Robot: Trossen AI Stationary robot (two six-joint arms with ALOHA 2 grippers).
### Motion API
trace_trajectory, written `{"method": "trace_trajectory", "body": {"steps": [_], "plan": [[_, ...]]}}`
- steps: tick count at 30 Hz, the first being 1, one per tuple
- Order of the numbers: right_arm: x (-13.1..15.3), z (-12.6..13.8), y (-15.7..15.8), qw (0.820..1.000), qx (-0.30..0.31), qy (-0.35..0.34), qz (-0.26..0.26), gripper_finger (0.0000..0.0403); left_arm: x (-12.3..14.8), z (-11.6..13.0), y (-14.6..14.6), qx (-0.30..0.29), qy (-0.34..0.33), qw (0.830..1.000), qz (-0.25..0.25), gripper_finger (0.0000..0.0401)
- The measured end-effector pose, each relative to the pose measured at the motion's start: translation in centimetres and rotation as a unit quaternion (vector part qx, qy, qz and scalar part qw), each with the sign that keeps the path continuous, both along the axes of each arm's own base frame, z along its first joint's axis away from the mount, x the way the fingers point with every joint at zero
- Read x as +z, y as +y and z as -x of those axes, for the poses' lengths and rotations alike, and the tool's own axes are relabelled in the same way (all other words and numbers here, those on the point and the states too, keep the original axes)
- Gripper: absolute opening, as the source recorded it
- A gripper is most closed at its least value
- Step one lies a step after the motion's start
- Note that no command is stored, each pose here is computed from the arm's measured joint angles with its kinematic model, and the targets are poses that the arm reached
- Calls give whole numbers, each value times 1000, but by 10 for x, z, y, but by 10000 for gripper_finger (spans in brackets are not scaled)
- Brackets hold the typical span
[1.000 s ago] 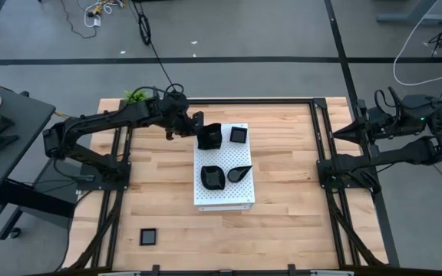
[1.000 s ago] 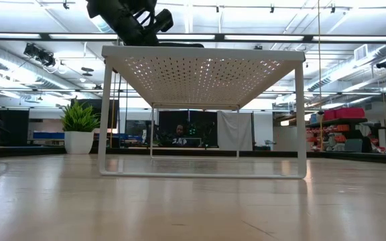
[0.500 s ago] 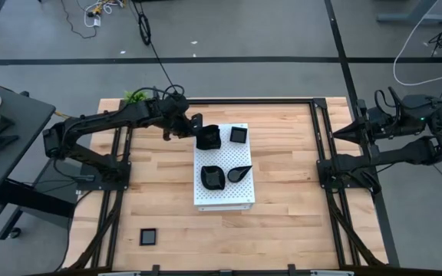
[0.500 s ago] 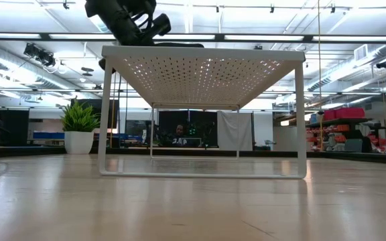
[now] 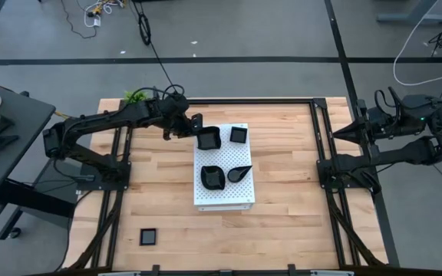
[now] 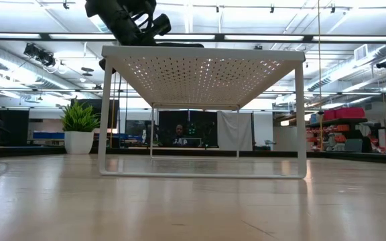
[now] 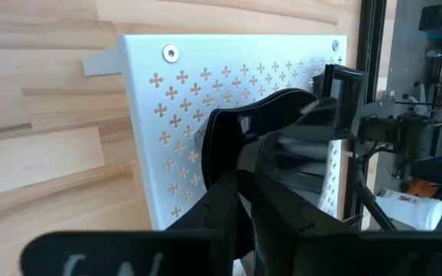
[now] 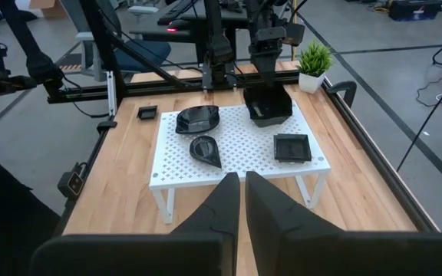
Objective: Pick & Place Mini shaped plates
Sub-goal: Stack the black distorted square plate on top of the other black distorted square plate on the shelf, then stack the black square plate on top of the other black square plate on the shelf
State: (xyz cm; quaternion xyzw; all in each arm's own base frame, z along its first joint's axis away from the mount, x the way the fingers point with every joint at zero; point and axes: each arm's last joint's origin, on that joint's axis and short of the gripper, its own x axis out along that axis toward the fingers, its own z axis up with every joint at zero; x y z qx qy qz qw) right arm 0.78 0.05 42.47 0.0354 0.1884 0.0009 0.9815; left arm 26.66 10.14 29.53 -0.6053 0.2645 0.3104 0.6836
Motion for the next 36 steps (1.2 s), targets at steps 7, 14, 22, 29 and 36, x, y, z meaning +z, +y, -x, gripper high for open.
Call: {"method": "trace_trajectory", "body": {"steps": [7, 14, 22, 29, 36], "plan": [[0, 0, 0, 1000, 0, 0, 0, 29, 0, 0, 0, 0, 0, 1000, 0, 64], [0, 0, 0, 1000, 0, 0, 0, 29, 0, 0, 0, -13, 0, 1000, -3, 83], [0, 0, 0, 1000, 0, 0, 0, 29, 0, 0, -2, -54, -2, 999, -1, 87], [0, 0, 0, 1000, 0, 0, 0, 29, 2, 3, -1, -72, -5, 997, -6, 87], [0, 0, 0, 1000, 0, 0, 0, 29, 21, 5, -2, -97, -21, 994, -40, 87]]}}
